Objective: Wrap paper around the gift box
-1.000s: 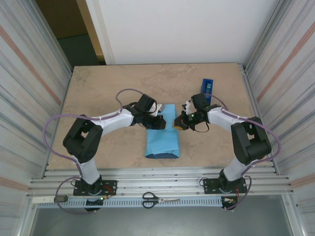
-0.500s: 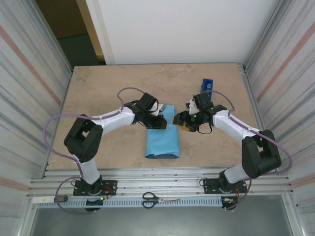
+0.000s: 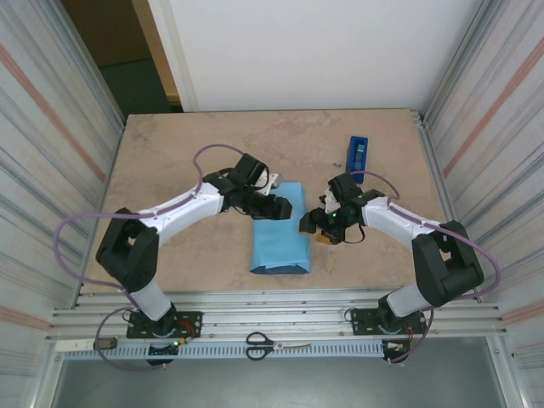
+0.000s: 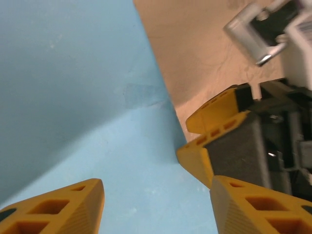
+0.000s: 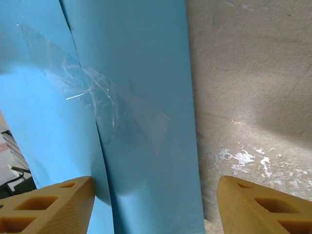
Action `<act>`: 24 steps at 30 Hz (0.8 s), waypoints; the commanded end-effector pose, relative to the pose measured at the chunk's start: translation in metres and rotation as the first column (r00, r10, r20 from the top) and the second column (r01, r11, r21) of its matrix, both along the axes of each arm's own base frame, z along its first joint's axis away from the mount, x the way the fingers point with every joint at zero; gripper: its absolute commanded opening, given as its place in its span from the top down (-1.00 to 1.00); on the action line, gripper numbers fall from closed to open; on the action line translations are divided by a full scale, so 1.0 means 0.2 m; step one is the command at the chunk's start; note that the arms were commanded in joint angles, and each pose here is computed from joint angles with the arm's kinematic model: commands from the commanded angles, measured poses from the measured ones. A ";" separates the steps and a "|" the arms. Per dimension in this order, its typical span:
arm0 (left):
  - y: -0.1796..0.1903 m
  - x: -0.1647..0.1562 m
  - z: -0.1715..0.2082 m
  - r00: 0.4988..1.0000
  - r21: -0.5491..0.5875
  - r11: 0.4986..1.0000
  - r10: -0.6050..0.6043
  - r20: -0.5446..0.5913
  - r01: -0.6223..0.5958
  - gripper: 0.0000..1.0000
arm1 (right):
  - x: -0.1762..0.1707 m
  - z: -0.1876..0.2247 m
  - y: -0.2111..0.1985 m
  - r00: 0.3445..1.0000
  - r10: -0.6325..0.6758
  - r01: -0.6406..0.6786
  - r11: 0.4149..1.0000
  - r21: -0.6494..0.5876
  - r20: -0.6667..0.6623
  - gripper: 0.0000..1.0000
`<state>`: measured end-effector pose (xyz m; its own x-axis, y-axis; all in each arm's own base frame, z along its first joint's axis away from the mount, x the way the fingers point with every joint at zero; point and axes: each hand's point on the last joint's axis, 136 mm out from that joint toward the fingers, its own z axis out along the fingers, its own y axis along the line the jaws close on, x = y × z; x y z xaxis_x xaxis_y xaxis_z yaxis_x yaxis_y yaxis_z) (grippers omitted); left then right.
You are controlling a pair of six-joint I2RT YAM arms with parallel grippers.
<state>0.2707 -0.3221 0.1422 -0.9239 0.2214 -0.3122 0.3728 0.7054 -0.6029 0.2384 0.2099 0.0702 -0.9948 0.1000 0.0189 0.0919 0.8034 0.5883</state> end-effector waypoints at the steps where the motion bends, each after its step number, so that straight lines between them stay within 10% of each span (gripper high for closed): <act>1: 0.15 -0.01 0.00 0.996 0.047 0.995 0.085 0.017 -0.086 -0.29 | -0.06 -0.06 -0.01 0.999 0.036 -0.037 0.999 -0.032 -0.036 -0.31; 13: 0.44 -0.03 -0.13 0.952 -0.087 0.951 0.289 -0.101 -0.298 -0.96 | 0.07 0.19 -0.01 0.975 0.041 -0.035 0.999 -0.032 0.220 -0.64; 24: 0.33 0.28 -0.23 0.938 -0.154 0.940 0.267 -0.223 -0.304 -0.92 | 0.36 0.13 0.11 0.990 -0.031 0.012 0.990 0.137 0.138 -0.73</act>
